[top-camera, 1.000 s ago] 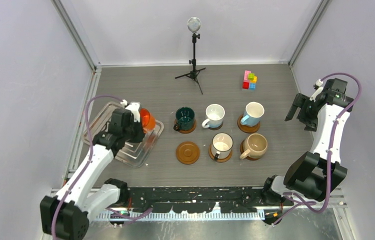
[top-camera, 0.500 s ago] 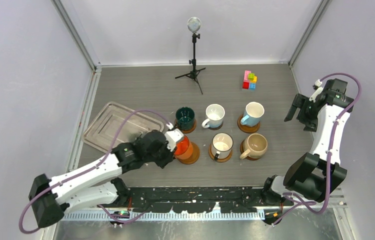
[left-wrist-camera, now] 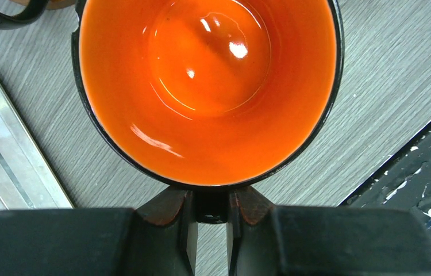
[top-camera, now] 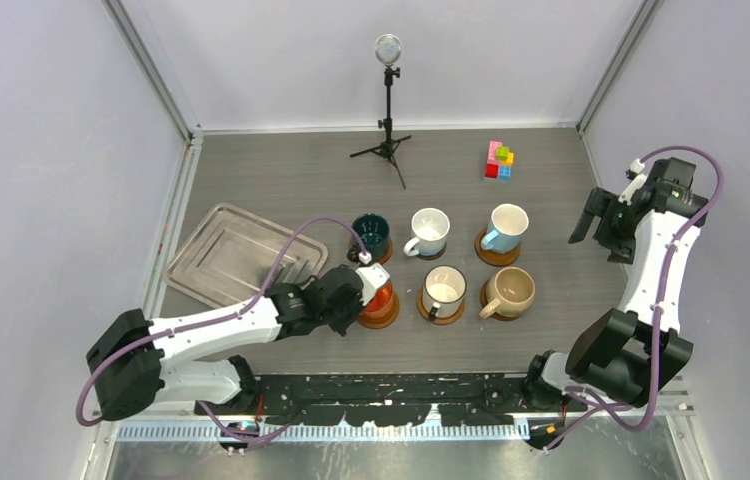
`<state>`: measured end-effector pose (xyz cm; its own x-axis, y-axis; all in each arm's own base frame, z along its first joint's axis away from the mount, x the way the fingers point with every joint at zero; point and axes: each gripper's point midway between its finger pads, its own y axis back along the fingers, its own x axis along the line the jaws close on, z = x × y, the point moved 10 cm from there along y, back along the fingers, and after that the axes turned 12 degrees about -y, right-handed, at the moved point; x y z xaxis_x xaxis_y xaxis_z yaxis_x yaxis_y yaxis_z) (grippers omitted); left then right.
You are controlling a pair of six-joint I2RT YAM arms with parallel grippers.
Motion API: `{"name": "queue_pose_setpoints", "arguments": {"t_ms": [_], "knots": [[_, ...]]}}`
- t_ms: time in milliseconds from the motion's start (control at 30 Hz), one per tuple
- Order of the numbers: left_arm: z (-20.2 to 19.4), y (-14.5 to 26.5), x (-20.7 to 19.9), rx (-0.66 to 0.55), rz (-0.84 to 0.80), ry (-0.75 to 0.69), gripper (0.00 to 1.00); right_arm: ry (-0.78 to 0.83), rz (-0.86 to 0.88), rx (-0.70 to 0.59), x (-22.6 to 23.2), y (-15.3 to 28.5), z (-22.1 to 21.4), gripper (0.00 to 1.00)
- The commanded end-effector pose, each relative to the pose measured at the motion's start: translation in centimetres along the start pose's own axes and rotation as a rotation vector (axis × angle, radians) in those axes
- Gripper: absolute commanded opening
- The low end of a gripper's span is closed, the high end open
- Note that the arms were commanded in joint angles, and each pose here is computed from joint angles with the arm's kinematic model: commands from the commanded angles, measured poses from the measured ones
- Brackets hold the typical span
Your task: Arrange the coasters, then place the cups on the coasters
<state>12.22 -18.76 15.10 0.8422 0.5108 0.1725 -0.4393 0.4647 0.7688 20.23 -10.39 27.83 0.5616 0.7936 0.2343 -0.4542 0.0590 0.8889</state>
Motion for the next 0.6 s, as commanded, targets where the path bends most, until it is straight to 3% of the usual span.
{"name": "queue_pose_setpoints", "arguments": {"t_ms": [0, 333, 567], "knots": [[3.43, 0.0, 0.3, -0.145, 0.046, -0.002, 0.0, 0.026, 0.023, -0.048, 0.19, 1.25, 0.12, 0.88], [3.15, -0.73, -0.03, -0.047, 0.068, 0.031, 0.0, 0.02, 0.041, -0.05, 0.38, 1.37, 0.13, 0.88], [3.27, -0.54, -0.39, -0.02, 0.034, 0.037, 0.16, 0.071, 0.062, -0.056, 0.36, 1.79, -0.19, 0.88]]}}
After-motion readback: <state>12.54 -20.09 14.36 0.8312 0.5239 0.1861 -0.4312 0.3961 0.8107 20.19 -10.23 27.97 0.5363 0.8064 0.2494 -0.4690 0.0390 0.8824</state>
